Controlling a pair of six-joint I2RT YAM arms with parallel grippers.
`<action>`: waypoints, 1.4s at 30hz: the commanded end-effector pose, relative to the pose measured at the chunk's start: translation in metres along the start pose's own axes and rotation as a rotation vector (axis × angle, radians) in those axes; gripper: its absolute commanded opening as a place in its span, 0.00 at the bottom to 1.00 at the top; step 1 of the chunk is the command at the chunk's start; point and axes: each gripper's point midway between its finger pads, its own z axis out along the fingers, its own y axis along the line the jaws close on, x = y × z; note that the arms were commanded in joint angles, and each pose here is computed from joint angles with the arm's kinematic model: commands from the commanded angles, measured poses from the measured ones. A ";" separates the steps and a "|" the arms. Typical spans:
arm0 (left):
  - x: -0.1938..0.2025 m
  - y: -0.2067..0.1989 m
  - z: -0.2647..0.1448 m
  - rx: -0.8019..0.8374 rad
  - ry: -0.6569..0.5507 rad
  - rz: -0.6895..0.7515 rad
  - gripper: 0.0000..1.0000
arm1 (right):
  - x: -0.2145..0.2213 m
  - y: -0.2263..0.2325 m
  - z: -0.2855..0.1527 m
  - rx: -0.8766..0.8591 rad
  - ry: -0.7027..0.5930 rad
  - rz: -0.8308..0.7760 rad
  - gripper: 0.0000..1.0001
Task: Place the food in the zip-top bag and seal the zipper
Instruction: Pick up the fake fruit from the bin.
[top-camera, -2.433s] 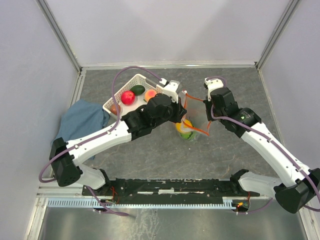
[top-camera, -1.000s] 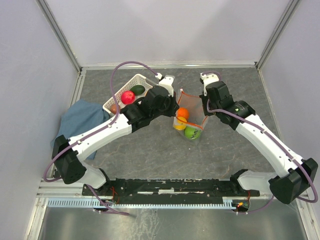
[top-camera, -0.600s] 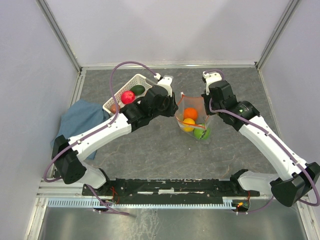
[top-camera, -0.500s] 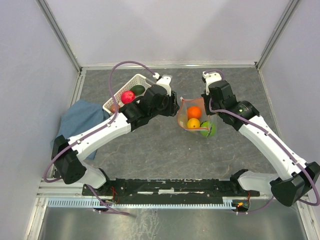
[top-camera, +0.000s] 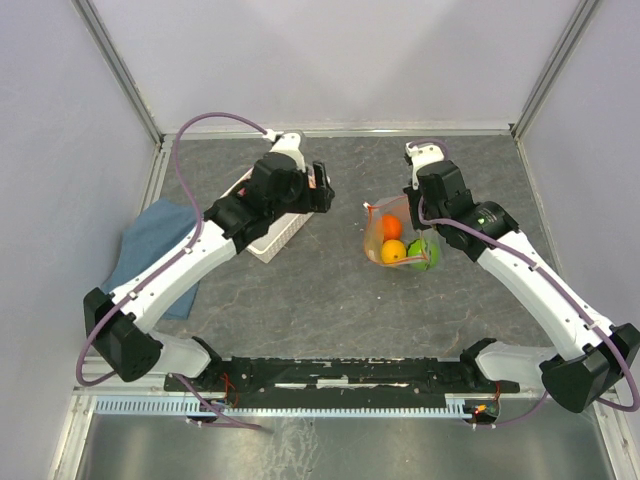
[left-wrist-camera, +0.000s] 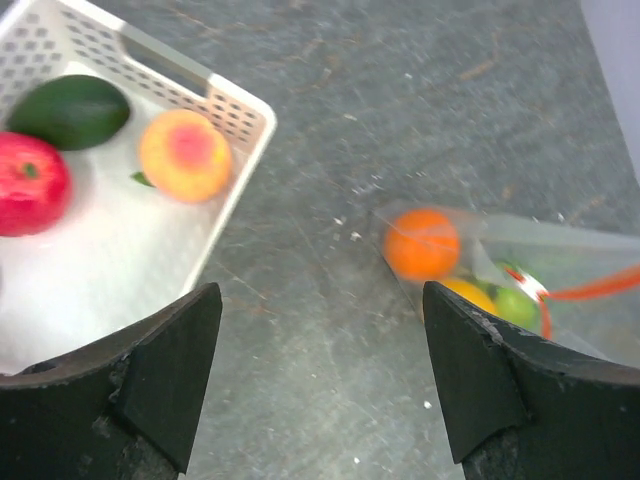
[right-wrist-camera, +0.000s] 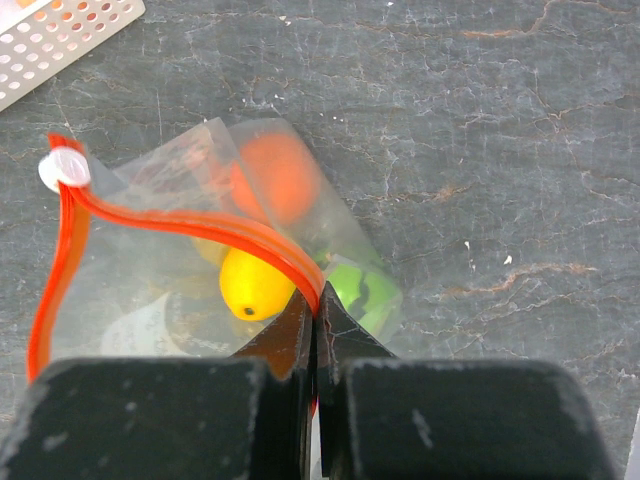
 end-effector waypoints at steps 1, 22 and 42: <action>-0.014 0.038 -0.002 -0.087 -0.040 -0.049 0.88 | -0.021 -0.004 -0.002 0.020 -0.070 0.018 0.01; 0.021 0.199 0.070 -0.573 0.009 -0.208 0.99 | -0.016 0.004 0.004 -0.018 -0.064 0.009 0.01; 0.049 0.253 0.156 -0.671 0.145 -0.075 1.00 | -0.011 0.008 0.010 -0.037 -0.045 -0.002 0.01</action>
